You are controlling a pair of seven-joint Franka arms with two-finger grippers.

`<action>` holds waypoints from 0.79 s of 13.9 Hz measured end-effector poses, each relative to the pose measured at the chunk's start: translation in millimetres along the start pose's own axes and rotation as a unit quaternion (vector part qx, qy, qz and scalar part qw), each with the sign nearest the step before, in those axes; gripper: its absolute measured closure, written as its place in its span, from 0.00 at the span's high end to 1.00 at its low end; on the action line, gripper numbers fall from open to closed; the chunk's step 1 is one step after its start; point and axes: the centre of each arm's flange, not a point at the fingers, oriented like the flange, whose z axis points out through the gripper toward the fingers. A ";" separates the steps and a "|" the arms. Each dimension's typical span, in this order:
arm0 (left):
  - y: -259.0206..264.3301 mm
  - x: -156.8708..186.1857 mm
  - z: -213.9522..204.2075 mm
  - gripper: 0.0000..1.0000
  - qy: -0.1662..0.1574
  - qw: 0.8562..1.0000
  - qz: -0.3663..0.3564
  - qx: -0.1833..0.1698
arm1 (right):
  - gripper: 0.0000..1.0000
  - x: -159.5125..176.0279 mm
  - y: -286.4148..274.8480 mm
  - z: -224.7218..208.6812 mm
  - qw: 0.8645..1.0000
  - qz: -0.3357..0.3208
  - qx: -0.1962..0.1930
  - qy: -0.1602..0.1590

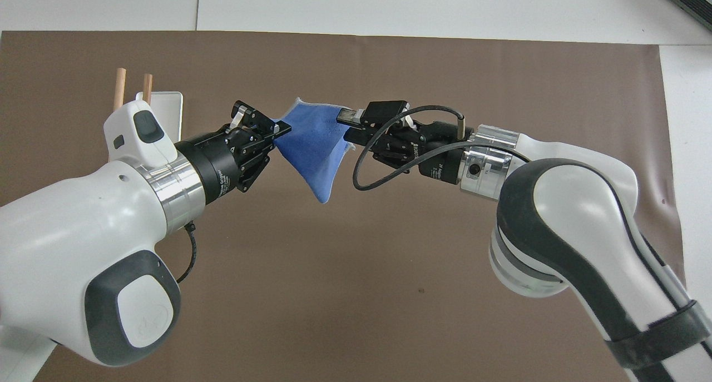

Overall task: Right arm passes towel to left arm to hang
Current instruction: 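Pull the towel away with the left gripper while the right gripper releases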

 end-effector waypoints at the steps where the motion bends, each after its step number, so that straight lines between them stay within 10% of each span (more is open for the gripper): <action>1: -4.1 13.1 0.7 0.02 0.008 1.000 -0.002 0.003 | 0.91 6.9 3.1 -5.4 0.999 -0.024 -0.030 0.008; 7: -41.3 108.7 9.6 0.02 0.073 0.996 -0.041 0.017 | 1.00 53.6 42.3 -50.4 0.942 -0.157 -0.295 0.027; 11: -65.4 179.3 8.1 0.02 0.135 0.987 -0.085 0.002 | 1.00 61.0 46.3 -91.4 0.903 -0.171 -0.394 -0.013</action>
